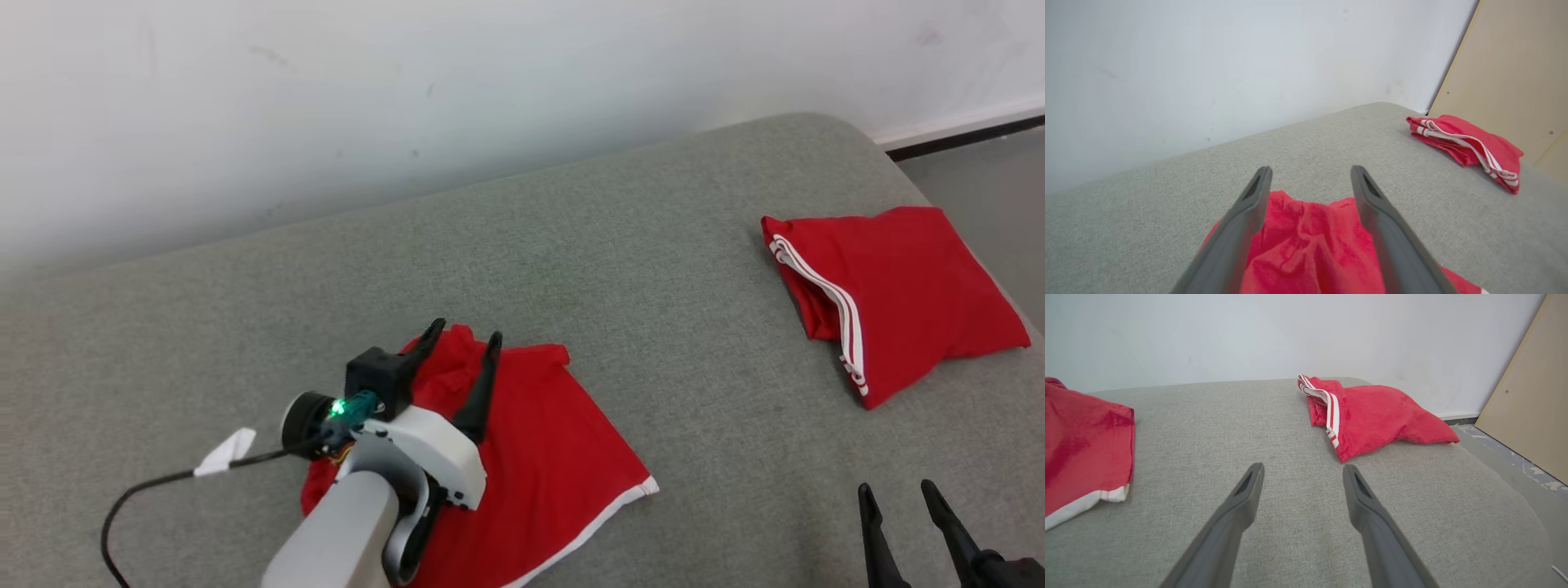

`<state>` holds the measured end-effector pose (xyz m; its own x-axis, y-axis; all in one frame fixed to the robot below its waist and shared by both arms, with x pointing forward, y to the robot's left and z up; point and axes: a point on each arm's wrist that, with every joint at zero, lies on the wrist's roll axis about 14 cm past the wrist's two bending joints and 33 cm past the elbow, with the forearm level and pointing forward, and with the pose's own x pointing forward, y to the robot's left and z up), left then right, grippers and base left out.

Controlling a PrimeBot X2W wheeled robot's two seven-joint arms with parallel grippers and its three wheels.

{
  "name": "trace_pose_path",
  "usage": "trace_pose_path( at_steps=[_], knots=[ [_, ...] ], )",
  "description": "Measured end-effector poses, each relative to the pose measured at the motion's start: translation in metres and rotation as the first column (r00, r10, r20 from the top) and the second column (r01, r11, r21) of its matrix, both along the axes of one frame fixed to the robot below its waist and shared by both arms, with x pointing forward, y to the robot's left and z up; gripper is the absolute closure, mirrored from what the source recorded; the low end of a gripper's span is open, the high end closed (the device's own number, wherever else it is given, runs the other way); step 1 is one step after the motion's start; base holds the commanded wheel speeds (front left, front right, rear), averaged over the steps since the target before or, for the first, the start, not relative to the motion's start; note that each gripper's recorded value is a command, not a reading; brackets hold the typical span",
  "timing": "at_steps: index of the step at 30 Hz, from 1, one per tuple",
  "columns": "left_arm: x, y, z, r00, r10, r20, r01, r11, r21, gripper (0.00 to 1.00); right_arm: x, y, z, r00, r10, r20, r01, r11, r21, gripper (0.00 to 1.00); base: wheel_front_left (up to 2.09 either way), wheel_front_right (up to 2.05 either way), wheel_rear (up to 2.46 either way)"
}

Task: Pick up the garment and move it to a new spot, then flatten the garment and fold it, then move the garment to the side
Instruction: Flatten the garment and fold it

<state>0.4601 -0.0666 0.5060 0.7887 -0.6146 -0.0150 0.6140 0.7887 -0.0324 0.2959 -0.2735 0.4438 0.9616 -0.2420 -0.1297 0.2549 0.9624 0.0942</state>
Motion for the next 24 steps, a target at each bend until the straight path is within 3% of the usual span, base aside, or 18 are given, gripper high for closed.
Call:
trace_pose_path(
  at_steps=[5, 10, 16, 24],
  knots=[
    [-0.016, 0.023, 0.031, 0.994, 0.076, 0.073, -0.069, 0.992, -0.102, 0.0, 0.001, 0.001, 0.016, 0.998, 0.02, 0.055, -0.019, 1.0, -0.022, 0.0, 0.0, 0.0, 0.0],
    [-0.035, 0.071, 0.042, 0.972, 0.203, 0.116, -0.187, 0.973, -0.132, 0.0, 0.008, 0.005, 0.034, 0.992, 0.056, 0.112, -0.051, 0.997, -0.052, 0.0, 0.0, 0.0, 0.0],
    [-0.068, 0.136, 0.032, 0.921, 0.377, 0.102, -0.363, 0.923, -0.132, 0.0, 0.021, 0.016, 0.053, 0.979, 0.114, 0.168, -0.102, 0.992, -0.078, 0.0, 0.0, 0.0, 0.0],
    [-0.113, 0.203, 0.008, 0.838, 0.545, 0.032, -0.538, 0.834, -0.126, 0.0, 0.034, 0.044, 0.05, 0.966, 0.206, 0.158, -0.196, 0.977, -0.08, 0.0, 0.0, 0.0, 0.0]
  ],
)
